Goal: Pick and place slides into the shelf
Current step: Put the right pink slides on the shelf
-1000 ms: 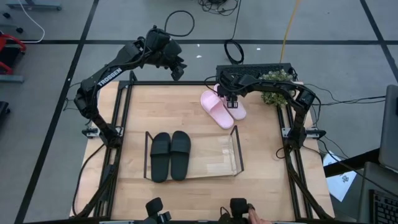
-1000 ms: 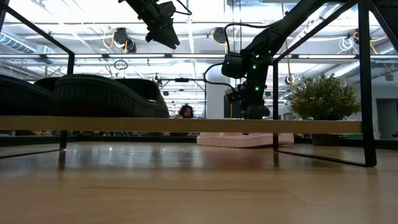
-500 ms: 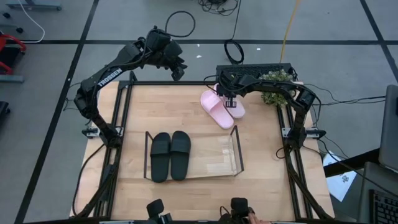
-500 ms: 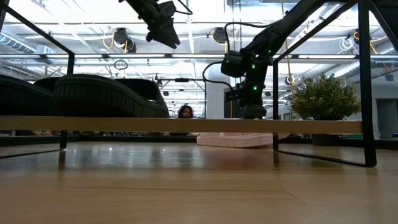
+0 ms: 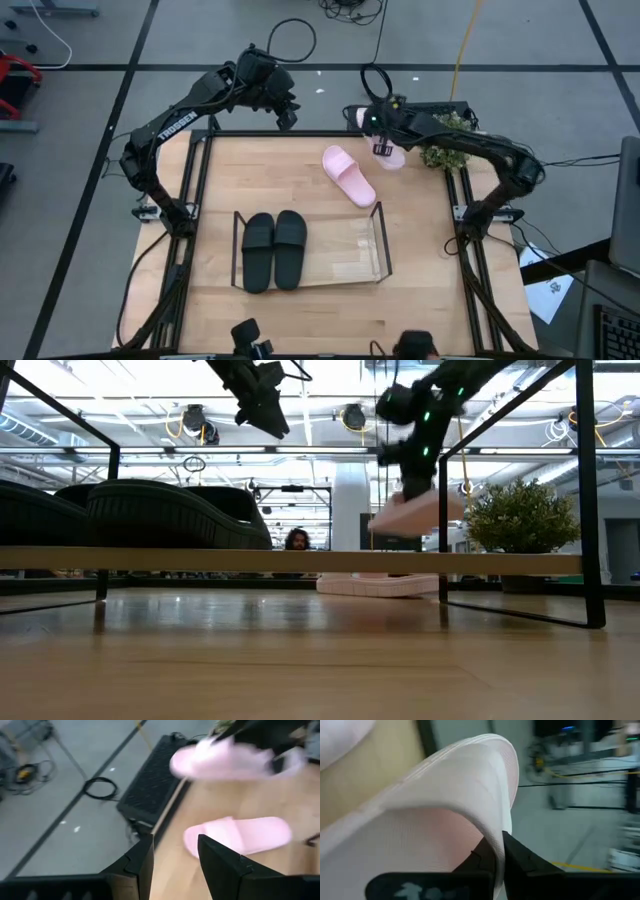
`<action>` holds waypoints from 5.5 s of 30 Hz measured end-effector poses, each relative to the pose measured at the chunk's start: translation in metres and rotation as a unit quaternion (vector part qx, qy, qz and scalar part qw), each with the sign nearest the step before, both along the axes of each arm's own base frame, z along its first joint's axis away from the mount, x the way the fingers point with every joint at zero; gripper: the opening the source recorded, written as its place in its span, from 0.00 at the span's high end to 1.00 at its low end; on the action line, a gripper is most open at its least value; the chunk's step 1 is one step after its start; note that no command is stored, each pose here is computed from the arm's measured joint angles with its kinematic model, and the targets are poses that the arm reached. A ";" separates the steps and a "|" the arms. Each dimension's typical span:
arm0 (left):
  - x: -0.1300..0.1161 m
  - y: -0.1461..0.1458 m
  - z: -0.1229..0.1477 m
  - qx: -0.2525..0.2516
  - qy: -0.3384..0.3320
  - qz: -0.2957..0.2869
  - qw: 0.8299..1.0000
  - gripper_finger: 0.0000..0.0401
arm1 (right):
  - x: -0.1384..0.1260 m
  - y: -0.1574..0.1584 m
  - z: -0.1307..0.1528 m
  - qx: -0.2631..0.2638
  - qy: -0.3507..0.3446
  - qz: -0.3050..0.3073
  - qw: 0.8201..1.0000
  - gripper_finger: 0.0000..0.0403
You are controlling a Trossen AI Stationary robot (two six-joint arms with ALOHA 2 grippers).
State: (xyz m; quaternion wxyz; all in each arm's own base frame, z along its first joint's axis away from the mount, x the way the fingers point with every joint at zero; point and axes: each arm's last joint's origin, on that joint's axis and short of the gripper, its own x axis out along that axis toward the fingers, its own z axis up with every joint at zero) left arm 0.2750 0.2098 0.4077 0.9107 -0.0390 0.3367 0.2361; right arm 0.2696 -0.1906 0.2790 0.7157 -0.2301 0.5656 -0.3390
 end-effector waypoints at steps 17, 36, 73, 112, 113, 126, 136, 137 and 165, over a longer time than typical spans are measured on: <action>-0.020 0.012 -0.005 -0.043 0.029 0.106 0.993 0.63 | 0.019 0.134 0.101 -0.117 -0.147 0.105 0.977 1.00; -0.025 -0.019 -0.007 -0.076 0.094 0.098 0.988 0.63 | 0.037 0.234 0.095 0.108 -0.367 0.118 0.916 1.00; -0.044 -0.034 0.005 -0.042 0.133 0.052 0.989 0.63 | 0.067 0.276 0.002 0.222 -0.150 -0.042 0.962 1.00; -0.043 -0.033 0.006 -0.035 0.132 0.046 0.990 0.63 | 0.081 0.259 0.001 0.200 -0.028 -0.084 0.976 1.00; -0.043 -0.033 0.006 -0.035 0.132 0.046 0.990 0.63 | 0.082 0.259 -0.001 0.203 -0.030 -0.083 0.975 1.00; -0.043 -0.033 0.006 -0.035 0.132 0.046 0.990 0.63 | 0.078 0.262 -0.026 0.235 -0.013 -0.109 0.966 1.00; -0.040 -0.036 0.006 -0.033 0.133 0.037 0.990 0.63 | 0.078 0.264 -0.033 0.248 -0.021 -0.120 0.961 1.00; -0.040 -0.037 0.006 -0.032 0.134 0.034 0.990 0.63 | 0.078 0.264 -0.033 0.249 -0.022 -0.120 0.961 1.00; -0.028 -0.055 0.006 -0.022 0.139 -0.010 0.990 0.63 | 0.073 0.270 -0.032 0.218 -0.018 -0.116 0.969 1.00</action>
